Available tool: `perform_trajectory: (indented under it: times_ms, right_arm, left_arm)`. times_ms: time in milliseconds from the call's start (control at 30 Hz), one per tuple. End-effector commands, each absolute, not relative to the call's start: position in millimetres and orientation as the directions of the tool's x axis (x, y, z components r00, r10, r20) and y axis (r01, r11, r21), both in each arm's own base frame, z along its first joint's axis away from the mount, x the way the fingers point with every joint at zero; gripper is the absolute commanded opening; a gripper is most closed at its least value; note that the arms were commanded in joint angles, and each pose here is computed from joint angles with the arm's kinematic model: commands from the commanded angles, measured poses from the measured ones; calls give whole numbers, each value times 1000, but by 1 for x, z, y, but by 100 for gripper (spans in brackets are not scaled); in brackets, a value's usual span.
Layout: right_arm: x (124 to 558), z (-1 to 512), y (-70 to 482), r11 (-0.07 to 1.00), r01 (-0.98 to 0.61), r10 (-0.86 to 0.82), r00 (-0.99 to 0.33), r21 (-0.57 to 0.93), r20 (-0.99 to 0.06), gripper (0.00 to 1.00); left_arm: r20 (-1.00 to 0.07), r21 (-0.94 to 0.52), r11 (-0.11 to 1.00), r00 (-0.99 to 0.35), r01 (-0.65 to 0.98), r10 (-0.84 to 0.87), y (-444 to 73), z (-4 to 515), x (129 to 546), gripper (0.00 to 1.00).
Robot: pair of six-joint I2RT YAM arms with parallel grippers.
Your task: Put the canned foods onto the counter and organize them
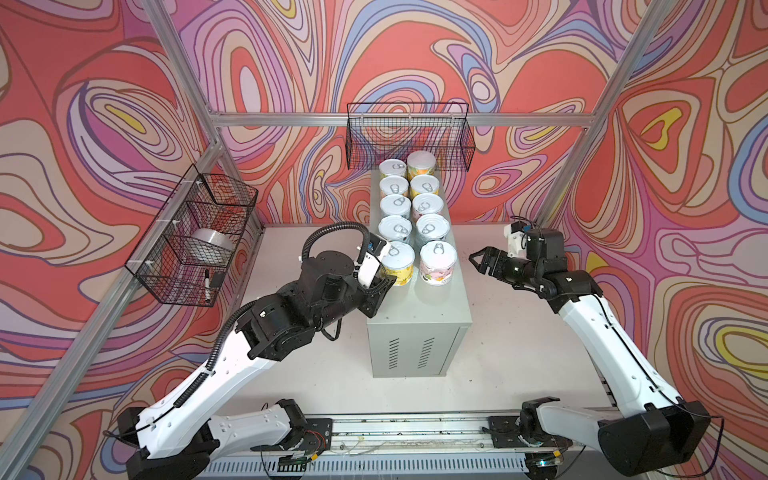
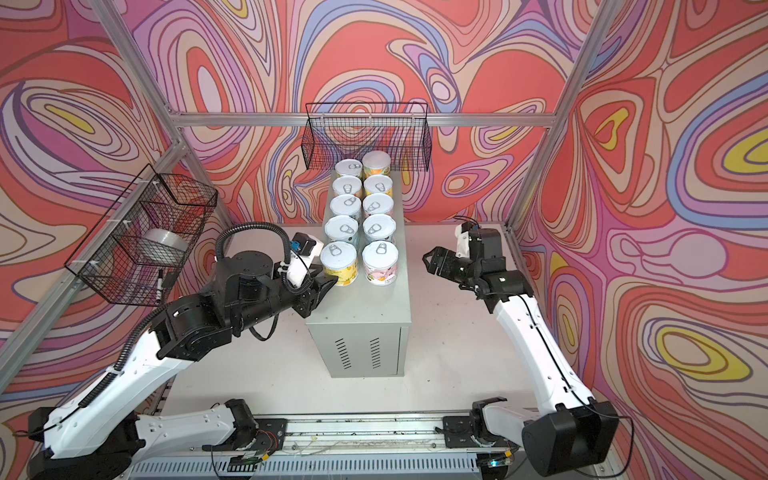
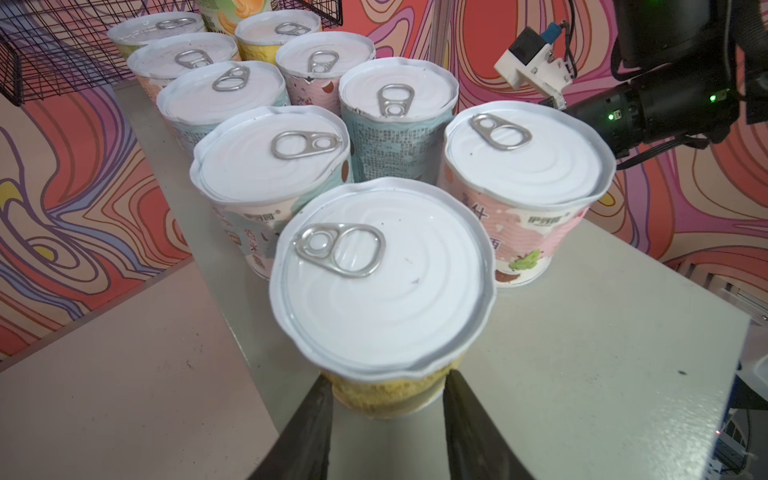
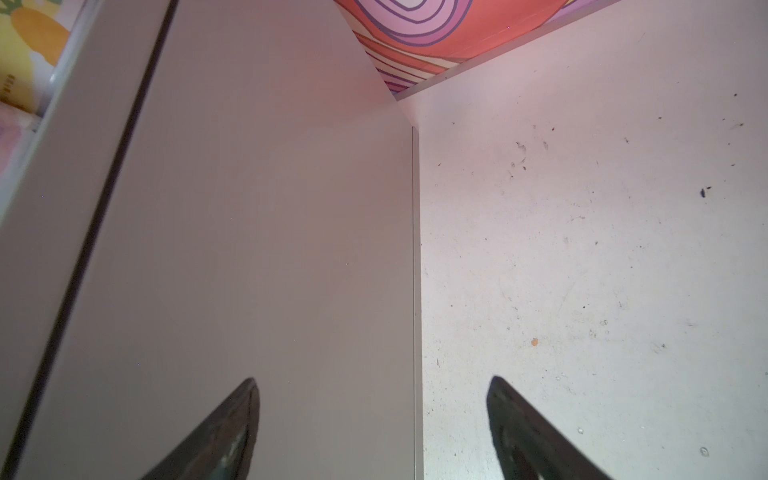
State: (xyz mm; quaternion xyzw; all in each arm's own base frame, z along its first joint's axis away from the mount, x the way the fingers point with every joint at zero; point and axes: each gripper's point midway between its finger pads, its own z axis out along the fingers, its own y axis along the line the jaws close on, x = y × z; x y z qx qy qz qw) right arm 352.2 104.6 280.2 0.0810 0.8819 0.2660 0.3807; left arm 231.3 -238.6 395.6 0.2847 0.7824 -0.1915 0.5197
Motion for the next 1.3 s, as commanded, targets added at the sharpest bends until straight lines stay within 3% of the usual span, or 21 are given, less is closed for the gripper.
perform_trajectory:
  times_ms: [0,200,267,333,400,500,600,767,900,1033,1133,1267]
  right_arm:
    - [355,282,104,845,-72,341,-690,530,-638,88]
    - [355,282,103,848,-69,341,-689,526,-640,88]
    - [355,282,101,854,-65,338,-685,516,-646,88]
    - [357,281,98,865,-55,334,-679,499,-653,88]
    - [359,281,95,873,-46,331,-674,485,-660,89]
    - [362,281,92,881,-35,332,-666,472,-668,90]
    - [366,279,85,895,-11,331,-653,446,-681,98]
    - [378,269,63,936,46,310,-577,350,-755,98]
    - [390,255,37,957,144,290,-514,252,-807,98]
    - [396,249,29,971,143,237,-444,193,-864,98]
    - [397,246,29,977,117,210,-386,178,-898,98]
    - [399,235,26,984,114,170,-369,137,-914,98]
  left_arm:
    - [-940,4,758,-255,652,225,-241,413,232,43]
    - [-939,-1,753,-260,658,225,-241,414,231,44]
    - [-937,8,776,-267,631,227,-232,415,232,53]
    - [-932,27,808,-277,588,233,-216,417,232,73]
    - [-928,33,844,-296,536,224,-196,421,230,87]
    - [-928,15,906,-332,423,171,-160,433,226,99]
    - [-928,-14,979,-367,204,63,-109,437,229,100]
    - [-929,-31,999,-369,-27,-38,-61,402,257,100]
    - [-926,-61,989,-362,-131,-105,-45,336,299,100]
    - [-955,-33,981,-284,-190,-87,-38,273,326,100]
    - [-975,14,958,-215,-287,-51,-20,236,329,100]
    - [-969,114,862,-246,-493,-13,35,179,317,99]
